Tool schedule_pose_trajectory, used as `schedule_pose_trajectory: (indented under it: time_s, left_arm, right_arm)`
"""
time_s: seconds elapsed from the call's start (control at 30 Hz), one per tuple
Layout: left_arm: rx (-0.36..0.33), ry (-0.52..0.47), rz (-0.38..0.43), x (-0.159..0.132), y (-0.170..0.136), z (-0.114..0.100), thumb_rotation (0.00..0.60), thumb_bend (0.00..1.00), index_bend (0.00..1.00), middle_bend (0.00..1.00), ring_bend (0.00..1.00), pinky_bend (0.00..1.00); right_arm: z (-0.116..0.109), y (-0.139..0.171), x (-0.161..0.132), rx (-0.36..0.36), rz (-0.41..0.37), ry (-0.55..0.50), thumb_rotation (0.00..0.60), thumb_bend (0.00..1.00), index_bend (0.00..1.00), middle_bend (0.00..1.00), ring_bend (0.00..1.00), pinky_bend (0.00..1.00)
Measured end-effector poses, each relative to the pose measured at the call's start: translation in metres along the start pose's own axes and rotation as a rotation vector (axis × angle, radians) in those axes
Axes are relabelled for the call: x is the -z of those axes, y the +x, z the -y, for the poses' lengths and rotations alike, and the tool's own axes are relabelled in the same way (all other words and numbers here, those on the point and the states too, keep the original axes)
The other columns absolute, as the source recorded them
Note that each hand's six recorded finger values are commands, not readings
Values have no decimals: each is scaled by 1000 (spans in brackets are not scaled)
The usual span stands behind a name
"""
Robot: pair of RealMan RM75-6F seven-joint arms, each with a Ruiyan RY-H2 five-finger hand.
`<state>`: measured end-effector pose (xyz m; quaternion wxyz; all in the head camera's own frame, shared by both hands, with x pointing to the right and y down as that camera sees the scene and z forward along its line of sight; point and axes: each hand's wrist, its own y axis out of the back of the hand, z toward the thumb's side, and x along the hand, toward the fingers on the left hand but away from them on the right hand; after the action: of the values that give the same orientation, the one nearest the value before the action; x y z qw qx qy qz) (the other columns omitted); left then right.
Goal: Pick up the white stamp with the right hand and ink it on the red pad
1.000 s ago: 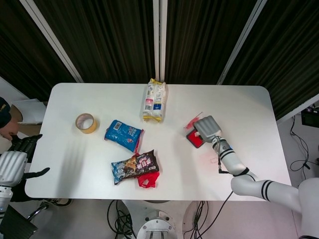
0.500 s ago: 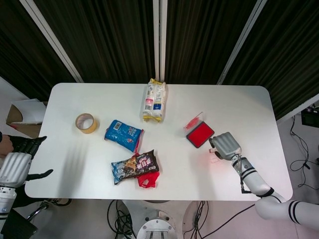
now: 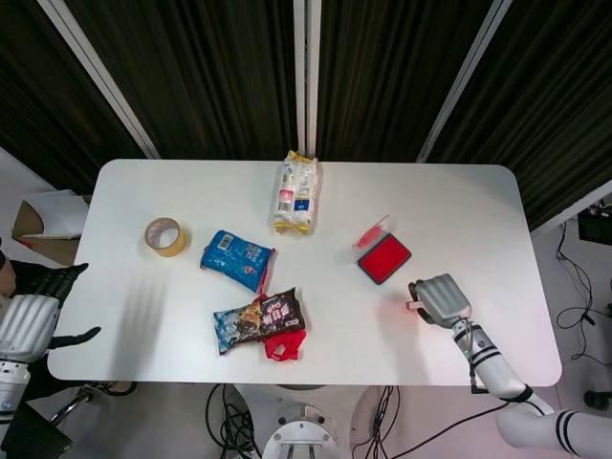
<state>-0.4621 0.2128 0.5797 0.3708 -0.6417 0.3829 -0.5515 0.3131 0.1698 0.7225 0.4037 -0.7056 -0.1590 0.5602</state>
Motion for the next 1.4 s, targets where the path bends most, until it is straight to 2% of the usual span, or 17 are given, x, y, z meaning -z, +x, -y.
schedule_pose_trajectory:
  time_s: [0.83,1.2,1.4]
  left_arm:
    - [-2,-2,-4,4,0,-2,496,0,111,153,154,262]
    - [-2,-5,-6,5,-1,-1,495,0,114,153,154,263]
    - [-7,-2,-6,5,-2,-3,498,0,115,153,154,263]
  right_arm:
    - [7,-14,-8,-79,-12,28,600,294,584,550,784,977]
    - [6,-11,-8,-100,-18,53,600,271,350,429,793,978]
    - [5,-9,-9,-98,-21,58,600,267,321,402,793,978]
